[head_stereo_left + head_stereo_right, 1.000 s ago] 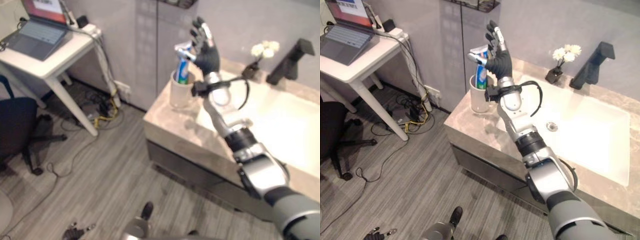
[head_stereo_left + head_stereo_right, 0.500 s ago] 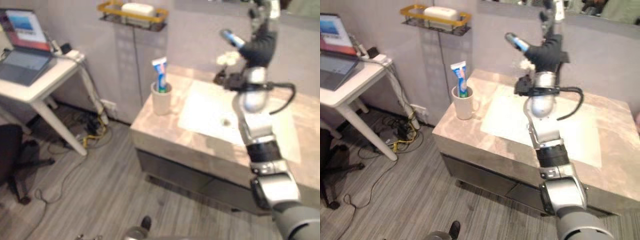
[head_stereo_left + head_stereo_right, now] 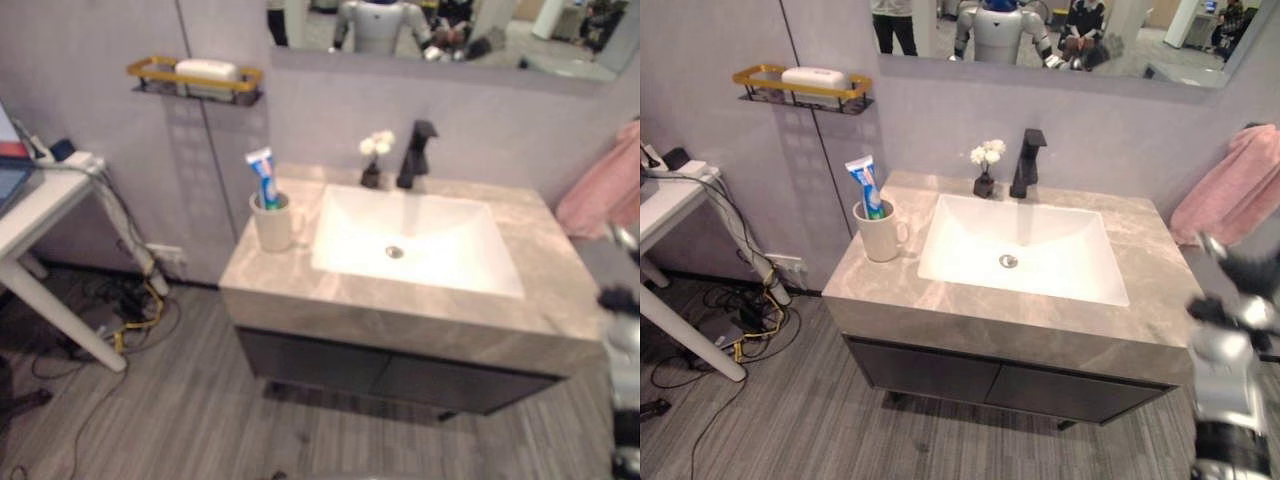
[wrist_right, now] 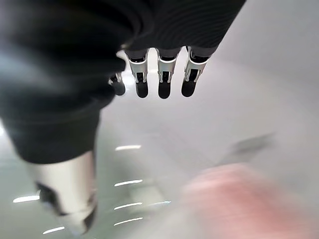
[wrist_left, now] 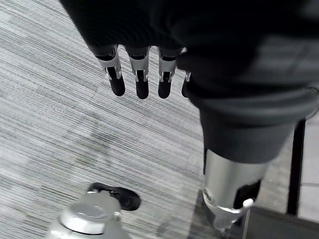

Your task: Put brush and paste in cup on sink, flatten towel.

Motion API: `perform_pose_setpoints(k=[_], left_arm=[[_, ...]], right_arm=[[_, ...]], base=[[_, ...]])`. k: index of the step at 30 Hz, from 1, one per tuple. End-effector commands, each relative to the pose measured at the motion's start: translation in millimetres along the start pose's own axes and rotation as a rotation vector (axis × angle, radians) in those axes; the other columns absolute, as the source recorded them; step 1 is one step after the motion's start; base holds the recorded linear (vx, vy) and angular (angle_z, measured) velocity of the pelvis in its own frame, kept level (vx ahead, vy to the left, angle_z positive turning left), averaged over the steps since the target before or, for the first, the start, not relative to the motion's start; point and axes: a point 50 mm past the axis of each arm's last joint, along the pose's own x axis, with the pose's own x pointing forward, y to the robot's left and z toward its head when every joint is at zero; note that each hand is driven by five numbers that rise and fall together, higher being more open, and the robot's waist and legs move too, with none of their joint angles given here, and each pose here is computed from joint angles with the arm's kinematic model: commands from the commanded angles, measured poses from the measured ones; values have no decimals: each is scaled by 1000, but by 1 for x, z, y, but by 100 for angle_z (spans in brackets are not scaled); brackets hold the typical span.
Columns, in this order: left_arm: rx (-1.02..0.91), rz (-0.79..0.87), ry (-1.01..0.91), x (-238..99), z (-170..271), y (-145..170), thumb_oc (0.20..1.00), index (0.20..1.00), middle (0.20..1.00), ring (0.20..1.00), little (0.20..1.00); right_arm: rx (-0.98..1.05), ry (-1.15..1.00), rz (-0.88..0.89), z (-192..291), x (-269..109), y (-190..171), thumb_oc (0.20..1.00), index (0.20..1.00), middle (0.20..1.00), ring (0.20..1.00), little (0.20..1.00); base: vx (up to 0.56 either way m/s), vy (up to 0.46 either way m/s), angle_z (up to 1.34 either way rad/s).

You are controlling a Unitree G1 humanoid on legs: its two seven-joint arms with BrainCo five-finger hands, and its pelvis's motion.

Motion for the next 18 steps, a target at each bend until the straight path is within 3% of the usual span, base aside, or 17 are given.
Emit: perform_pose_setpoints(k=[1, 4, 5, 6, 9, 10, 13, 15, 16, 18], left_arm=[[27, 38, 16, 1, 1, 8, 1000, 1000, 1000, 1000, 1000], [23, 39, -23, 3, 11, 8, 1000, 1000, 1000, 1000, 1000], [23, 39, -23, 3, 11, 8, 1000, 1000, 1000, 1000, 1000], [-15, 36, -66, 3, 21, 6, 1000, 1000, 1000, 1000, 1000], [-33, 11, -149, 3, 39, 2, 1000, 1000, 1000, 1000, 1000], [-56, -5, -215, 3, 56, 0, 1000, 1000, 1000, 1000, 1000], [-58, -27, -238, 3, 64, -3, 1000, 1000, 1000, 1000, 1000], [-66, -43, -259, 3, 71, -5, 1000, 1000, 1000, 1000, 1000], [-65, -60, -275, 2, 73, -6, 1000, 1000, 1000, 1000, 1000], [-35, -96, -290, 0, 73, -9, 1000, 1000, 1000, 1000, 1000]], right_arm=[[130, 156, -156, -19, -1, -9, 1000, 1000, 1000, 1000, 1000], [77, 478, -69, -83, -43, -1, 1000, 1000, 1000, 1000, 1000], [78, 477, -69, -83, -42, -1, 1000, 1000, 1000, 1000, 1000], [94, 702, 33, -114, -77, 12, 1000, 1000, 1000, 1000, 1000], [-20, 927, 298, -144, -132, 25, 1000, 1000, 1000, 1000, 1000], [-88, 1059, 466, -155, -174, 30, 1000, 1000, 1000, 1000, 1000], [-183, 1119, 612, -160, -201, 31, 1000, 1000, 1000, 1000, 1000], [-307, 1139, 839, -161, -237, 33, 1000, 1000, 1000, 1000, 1000], [-349, 1121, 1034, -158, -258, 36, 1000, 1000, 1000, 1000, 1000], [-386, 1035, 1132, -155, -261, 42, 1000, 1000, 1000, 1000, 1000]], base=[[-28, 74, -10], [-53, 83, -9], [-128, 115, -9], [-163, 93, -31], [-172, -33, -68], [-122, -182, -78], [23, -171, -32], [106, -306, -12], [115, -291, 21], [128, -251, 33]])
